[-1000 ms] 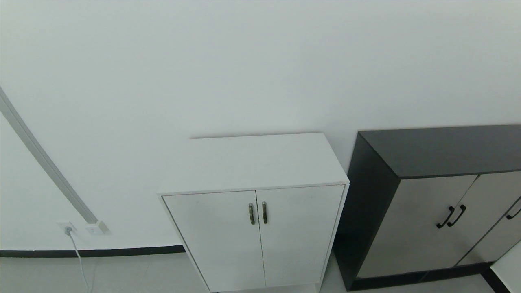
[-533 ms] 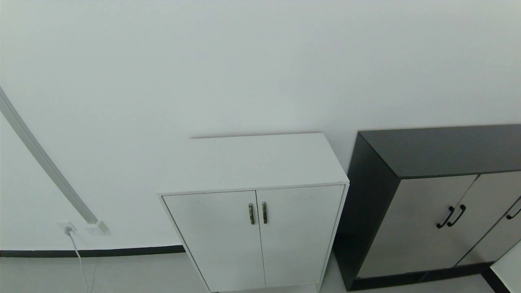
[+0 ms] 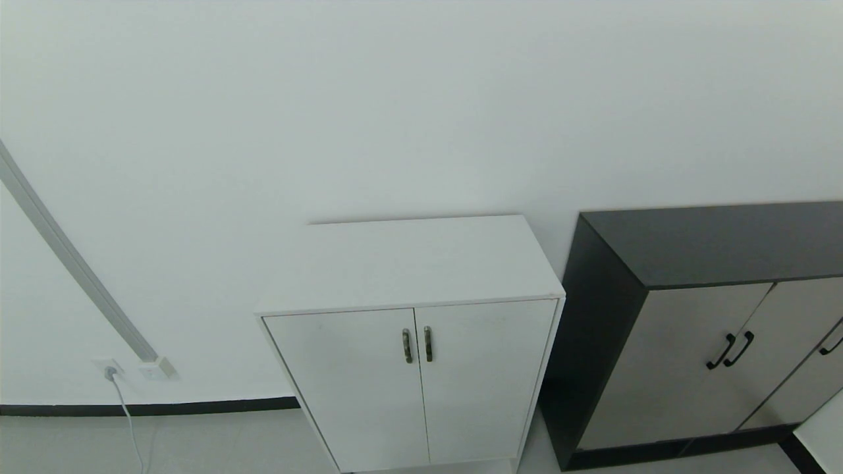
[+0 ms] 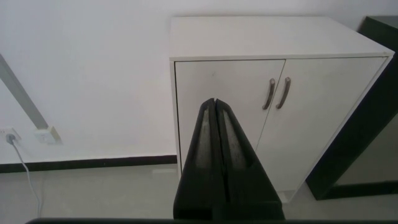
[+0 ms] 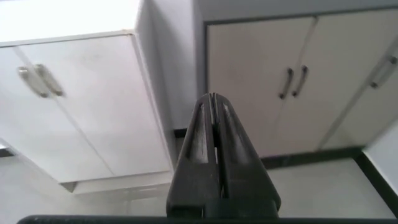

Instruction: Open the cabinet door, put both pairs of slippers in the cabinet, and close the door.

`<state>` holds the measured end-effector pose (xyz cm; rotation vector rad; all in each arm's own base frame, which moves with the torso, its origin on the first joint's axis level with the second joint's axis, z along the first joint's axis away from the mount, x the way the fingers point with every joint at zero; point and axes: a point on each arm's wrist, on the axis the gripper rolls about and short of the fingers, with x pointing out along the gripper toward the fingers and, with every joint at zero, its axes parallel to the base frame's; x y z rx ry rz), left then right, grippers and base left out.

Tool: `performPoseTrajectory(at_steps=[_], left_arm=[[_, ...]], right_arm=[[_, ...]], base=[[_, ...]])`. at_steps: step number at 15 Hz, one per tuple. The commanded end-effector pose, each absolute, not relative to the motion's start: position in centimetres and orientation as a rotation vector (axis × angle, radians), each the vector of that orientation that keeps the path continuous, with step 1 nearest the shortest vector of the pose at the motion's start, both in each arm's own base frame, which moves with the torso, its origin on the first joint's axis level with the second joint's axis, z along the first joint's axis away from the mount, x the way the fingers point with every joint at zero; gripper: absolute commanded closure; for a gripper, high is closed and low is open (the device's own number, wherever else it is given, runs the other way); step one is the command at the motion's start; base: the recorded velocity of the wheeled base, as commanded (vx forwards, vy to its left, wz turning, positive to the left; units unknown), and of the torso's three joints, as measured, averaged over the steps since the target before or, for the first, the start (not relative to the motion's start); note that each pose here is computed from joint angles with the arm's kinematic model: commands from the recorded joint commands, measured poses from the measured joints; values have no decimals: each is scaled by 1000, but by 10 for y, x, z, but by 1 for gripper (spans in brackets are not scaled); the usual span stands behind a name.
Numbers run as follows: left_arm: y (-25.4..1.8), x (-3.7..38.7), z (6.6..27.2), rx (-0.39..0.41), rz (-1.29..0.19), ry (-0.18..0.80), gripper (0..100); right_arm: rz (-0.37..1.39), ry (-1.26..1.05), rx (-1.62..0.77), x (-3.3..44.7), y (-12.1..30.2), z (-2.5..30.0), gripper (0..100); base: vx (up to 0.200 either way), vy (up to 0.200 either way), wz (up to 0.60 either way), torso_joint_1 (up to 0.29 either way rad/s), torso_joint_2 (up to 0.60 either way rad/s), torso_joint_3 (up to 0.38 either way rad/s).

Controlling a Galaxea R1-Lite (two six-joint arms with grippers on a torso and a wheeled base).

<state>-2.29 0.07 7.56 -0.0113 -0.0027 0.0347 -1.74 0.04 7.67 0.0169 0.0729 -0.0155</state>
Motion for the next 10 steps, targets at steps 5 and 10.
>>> performPoseTrajectory(at_steps=[5, 10], left_arm=[[1, -23, 76, -15, 31, -2, 100], [1, -23, 76, -14, 31, -2, 100]], right_arm=[[-90, -4, 63, -23, -2, 76, 100], [-119, -8, 88, -23, -3, 76, 100]], base=[[0, 0, 0, 0, 0, 0], [0, 0, 0, 0, 0, 0]])
